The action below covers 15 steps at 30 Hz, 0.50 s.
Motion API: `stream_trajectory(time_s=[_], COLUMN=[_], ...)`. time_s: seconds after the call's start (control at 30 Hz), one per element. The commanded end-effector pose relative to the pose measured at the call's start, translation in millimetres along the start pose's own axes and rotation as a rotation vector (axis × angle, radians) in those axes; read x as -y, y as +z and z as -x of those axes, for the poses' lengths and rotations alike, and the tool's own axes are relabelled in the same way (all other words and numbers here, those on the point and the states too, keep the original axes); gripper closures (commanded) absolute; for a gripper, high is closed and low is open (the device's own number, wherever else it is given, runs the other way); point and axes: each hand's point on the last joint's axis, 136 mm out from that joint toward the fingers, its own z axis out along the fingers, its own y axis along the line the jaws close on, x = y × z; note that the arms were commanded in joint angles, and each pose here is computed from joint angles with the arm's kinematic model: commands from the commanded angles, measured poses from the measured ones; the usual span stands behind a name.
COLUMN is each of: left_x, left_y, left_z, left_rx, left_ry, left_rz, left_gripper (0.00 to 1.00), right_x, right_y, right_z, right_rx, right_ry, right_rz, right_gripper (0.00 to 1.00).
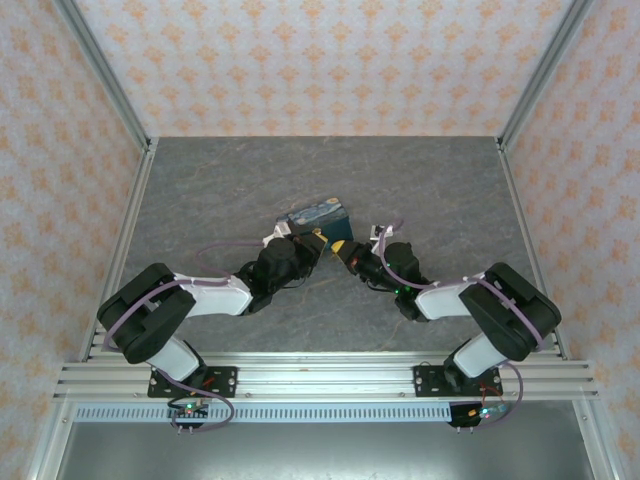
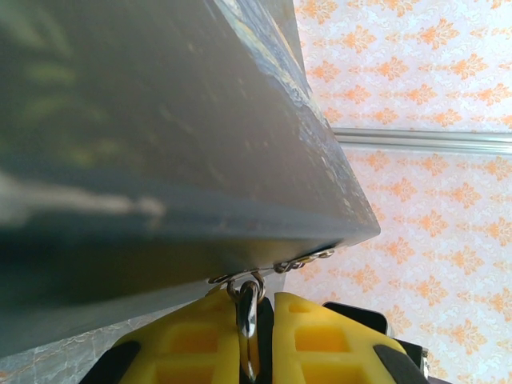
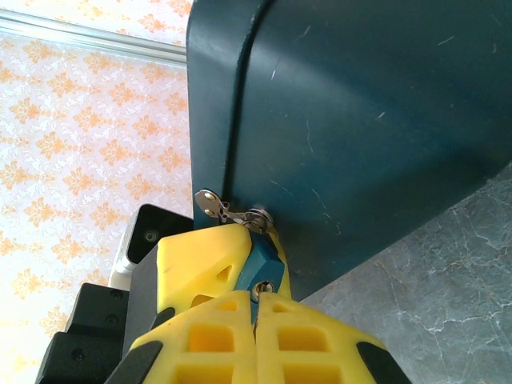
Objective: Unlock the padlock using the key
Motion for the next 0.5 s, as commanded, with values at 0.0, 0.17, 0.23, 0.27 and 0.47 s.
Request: stream_trajectory(time_s=[0.0, 0.17, 0.23, 0.27, 0.47], left_x=[46, 54, 55, 56, 58], left_y=[-2, -2, -3, -4, -7], left_z=[-6, -10, -12, -12, -16], left_rx=[-0.028, -0.055, -0.061, -0.063, -0.084], left_ry=[-0.081, -0.135, -0.137, -0.136, -0.128], left_rz=[-0.162, -0.196, -0.195, -0.192, -0.173], left_gripper=[1.0, 1.0, 1.0, 1.0, 1.0], right_x=[-8, -3, -2, -1, 4], right_y=[7, 9, 9, 9, 8], right_z=[5, 5, 4, 4, 4], right_rx=[0.022, 0.021, 0.016, 0.011, -0.005], right_ry=[-0.031, -0.056, -0.078, -0.091, -0.162], right_rz=[0.022, 0.004, -0.002, -0.01, -0.025], right_gripper=[1.0, 1.0, 1.0, 1.0, 1.0])
